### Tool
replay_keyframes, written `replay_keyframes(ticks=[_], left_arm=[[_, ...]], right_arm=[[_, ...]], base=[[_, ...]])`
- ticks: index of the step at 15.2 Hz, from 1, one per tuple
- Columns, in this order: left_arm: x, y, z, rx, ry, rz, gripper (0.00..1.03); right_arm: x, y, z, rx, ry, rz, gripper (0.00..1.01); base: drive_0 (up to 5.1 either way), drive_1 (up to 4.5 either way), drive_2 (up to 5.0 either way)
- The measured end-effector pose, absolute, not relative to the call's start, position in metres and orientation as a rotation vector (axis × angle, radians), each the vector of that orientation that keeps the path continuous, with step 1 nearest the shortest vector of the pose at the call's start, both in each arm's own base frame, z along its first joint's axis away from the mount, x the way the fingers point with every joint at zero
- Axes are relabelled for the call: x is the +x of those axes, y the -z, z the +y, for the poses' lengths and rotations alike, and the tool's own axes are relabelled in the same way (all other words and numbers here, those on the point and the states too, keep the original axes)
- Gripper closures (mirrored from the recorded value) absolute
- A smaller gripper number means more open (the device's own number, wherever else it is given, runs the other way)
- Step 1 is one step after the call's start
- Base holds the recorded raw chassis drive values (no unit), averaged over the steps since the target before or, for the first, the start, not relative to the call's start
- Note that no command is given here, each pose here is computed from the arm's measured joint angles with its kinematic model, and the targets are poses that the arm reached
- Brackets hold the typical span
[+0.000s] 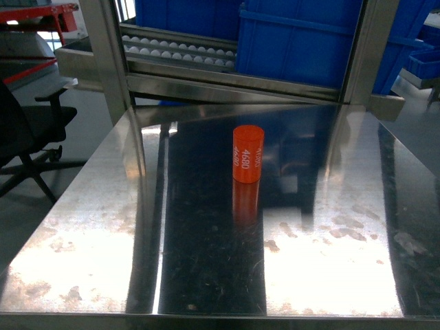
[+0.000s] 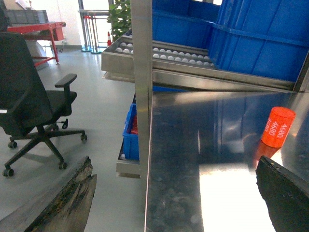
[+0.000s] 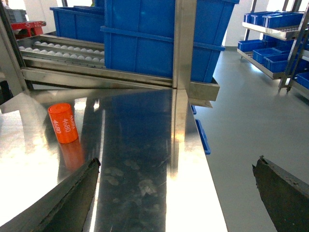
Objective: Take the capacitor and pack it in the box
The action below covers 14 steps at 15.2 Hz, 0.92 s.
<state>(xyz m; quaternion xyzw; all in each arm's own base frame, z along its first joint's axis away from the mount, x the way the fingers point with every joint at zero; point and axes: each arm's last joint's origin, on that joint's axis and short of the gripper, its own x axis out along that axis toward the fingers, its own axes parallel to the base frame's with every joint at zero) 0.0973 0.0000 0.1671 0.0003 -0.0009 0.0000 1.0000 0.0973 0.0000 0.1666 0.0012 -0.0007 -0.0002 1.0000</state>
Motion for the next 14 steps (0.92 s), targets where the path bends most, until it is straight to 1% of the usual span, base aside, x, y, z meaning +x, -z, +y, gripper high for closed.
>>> replay_keyframes(ticks=[3,4,5,7,8,9,10,11,12,14], left_arm=[[0.097,-0.167,0.000,0.001,0.000,-0.002,0.05],[0.100,-0.166,-0.001,-0.032,-0.016,0.022,0.05],[0.113,-0.172,-0.006,-0.080,-0.013,0.034,0.05],[0.155,-0.191,-0.017,-0.130,0.025,-0.003,0.05],[0.198,-0.203,-0.033,-0.138,0.074,-0.038,0.05],[0.228,-0.200,-0.048,-0.134,0.110,-0.013,0.05],[0.258,-0.188,-0.065,-0.116,0.145,0.061,0.05],[0.280,-0.176,-0.083,-0.099,0.181,0.123,0.05],[0.298,-0.167,-0.101,-0.084,0.231,0.160,0.05],[0.323,-0.158,-0.133,-0.054,0.319,0.195,0.05]], right_arm=[[0.097,-0.167,0.000,0.002,0.001,-0.001,0.03],[0.097,-0.167,0.000,0.002,0.001,-0.001,0.03],[0.097,-0.167,0.000,0.002,0.000,-0.002,0.03],[0.097,-0.167,0.000,0.002,0.000,-0.001,0.03],[0.097,-0.167,0.000,0.002,0.001,-0.001,0.03],[0.097,-0.167,0.000,0.002,0.000,-0.002,0.03],[0.097,-0.167,0.000,0.002,0.000,-0.001,0.03],[0.097,-0.167,0.000,0.002,0.000,-0.001,0.03],[0.097,-0.167,0.000,0.002,0.000,-0.001,0.03],[0.097,-0.167,0.000,0.002,0.000,-0.001,0.03]], base=[[0.0,0.00,0.0],[0.0,0.00,0.0],[0.0,0.00,0.0],[0.0,0.00,0.0],[0.0,0.00,0.0],[0.0,0.00,0.0],[0.0,0.00,0.0],[0.0,0.00,0.0],[0.0,0.00,0.0],[0.0,0.00,0.0]])
